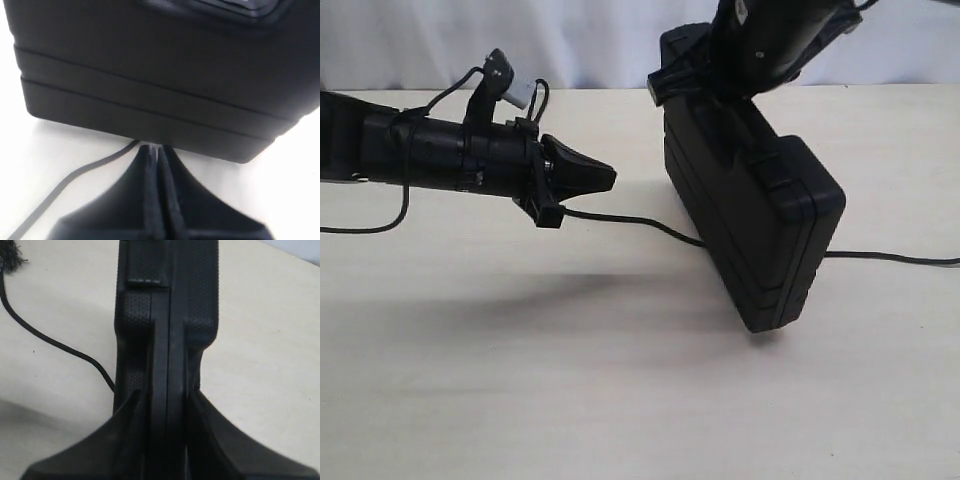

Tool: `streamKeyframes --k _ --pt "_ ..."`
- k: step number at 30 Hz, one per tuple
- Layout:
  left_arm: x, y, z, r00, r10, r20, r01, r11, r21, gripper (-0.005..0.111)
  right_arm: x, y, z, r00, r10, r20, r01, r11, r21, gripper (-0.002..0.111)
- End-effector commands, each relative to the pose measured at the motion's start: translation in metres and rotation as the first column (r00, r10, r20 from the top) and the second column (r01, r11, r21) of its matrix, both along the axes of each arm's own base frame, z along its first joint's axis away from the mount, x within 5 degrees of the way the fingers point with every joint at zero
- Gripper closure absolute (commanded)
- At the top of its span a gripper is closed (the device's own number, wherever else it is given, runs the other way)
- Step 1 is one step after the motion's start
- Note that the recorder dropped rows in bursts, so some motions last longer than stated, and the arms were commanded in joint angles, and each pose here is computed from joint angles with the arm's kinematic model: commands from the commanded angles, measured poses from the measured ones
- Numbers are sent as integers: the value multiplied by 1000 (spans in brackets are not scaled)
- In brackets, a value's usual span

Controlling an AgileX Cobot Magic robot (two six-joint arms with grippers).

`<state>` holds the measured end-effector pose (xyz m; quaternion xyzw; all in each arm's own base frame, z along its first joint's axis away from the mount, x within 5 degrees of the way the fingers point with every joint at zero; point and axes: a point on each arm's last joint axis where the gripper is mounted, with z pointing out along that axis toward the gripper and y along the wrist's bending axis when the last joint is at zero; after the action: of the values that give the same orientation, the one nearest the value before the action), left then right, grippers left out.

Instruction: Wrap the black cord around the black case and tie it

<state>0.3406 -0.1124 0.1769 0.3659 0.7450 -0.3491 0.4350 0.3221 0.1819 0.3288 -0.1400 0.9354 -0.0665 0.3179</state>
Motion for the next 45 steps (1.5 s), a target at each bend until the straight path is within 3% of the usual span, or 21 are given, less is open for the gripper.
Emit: streamKeyframes --k 1,10,15,20,25,32,36,45 --pt "-3 -5 5 999 -29 32 30 999 -24 107 5 -1 9 999 6 43 -5 999 -32 104" --pt "-3 -27 0 999 -27 30 26 999 31 107 9 29 -27 997 80 -7 -80 985 -154 104" --pt "1 -30 -2 999 -23 33 21 999 46 107 -1 44 -32 993 111 -27 -114 982 -150 103" --pt "6 -25 -7 999 44 33 -47 992 120 107 -6 49 -36 990 113 -83 -120 989 -85 87" --pt "4 -27 -5 999 13 32 -16 996 86 107 -8 53 -36 986 130 -101 -134 990 -40 66" --pt "1 -30 -2 999 -21 33 19 999 48 107 -10 53 -18 986 133 -101 -135 991 -17 52" --pt "1 -30 -2 999 -21 33 19 999 48 107 -19 51 -2 979 180 -95 -179 984 19 52" --pt "-4 -35 4 996 -86 38 87 996 -28 107 -55 14 32 966 244 -81 -250 966 -65 52"
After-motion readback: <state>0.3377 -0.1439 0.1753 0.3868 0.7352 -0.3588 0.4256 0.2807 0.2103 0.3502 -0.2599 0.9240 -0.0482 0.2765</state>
